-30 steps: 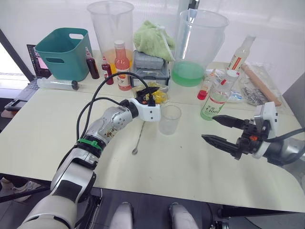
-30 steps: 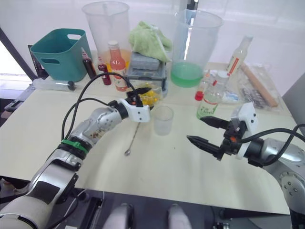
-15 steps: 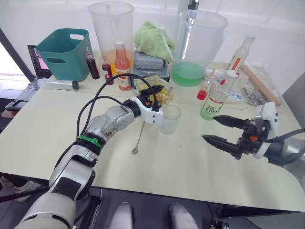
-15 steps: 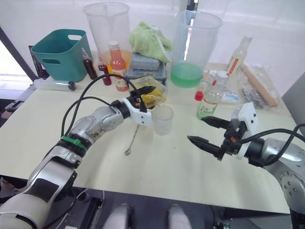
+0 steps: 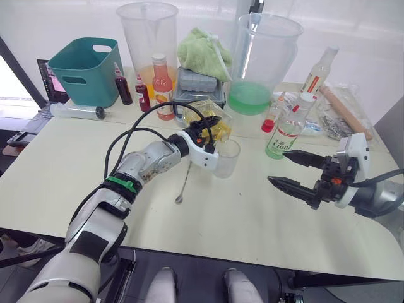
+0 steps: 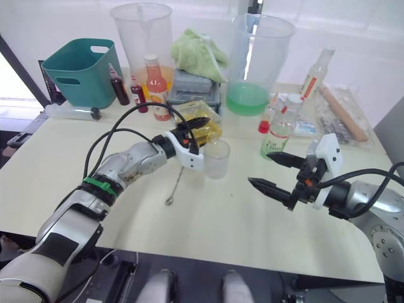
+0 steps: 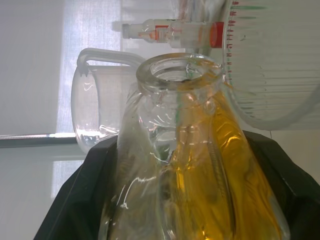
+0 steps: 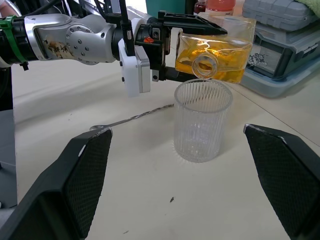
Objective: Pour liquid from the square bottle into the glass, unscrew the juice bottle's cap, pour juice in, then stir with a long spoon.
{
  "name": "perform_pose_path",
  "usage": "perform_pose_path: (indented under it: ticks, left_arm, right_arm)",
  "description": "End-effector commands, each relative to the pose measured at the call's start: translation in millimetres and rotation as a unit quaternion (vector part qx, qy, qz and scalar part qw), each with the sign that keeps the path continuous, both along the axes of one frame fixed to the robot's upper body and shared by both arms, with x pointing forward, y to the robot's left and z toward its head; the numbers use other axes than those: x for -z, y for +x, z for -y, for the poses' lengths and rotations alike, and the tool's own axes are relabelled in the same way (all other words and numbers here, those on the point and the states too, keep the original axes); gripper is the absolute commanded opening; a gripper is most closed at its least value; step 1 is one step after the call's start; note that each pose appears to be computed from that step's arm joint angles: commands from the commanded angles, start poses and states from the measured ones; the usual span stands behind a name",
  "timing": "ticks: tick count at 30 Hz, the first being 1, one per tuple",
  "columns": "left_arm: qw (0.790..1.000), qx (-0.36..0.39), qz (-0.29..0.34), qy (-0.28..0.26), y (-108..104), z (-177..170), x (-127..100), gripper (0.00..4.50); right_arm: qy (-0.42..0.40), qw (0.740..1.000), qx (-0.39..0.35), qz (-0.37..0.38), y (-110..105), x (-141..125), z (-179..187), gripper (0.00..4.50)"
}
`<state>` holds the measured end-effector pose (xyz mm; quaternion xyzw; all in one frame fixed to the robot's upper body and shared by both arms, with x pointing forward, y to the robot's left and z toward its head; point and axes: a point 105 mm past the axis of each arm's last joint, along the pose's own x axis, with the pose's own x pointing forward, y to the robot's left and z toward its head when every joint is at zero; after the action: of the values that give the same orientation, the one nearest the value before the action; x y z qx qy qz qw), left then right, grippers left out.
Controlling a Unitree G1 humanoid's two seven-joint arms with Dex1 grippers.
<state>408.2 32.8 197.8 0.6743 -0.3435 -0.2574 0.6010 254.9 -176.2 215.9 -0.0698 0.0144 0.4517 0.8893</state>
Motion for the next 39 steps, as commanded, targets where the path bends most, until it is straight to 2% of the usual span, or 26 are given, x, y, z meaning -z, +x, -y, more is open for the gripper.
perform_pose_path:
  ticks: [1, 39]
  left_arm:
    - [0.996, 0.027, 0.08, -0.031, -6.0, 10.8, -47.6, 2.8]
    - [0.991, 0.034, 0.128, -0.011, -10.9, 14.1, -57.1, 2.8]
  right_arm:
    - [-0.006, 0.999, -0.001, 0.032, -1.5, -14.4, -0.4, 4.47]
    - [0.004, 0.999, -0.013, 0.03, -0.6, -11.5, -6.5, 4.47]
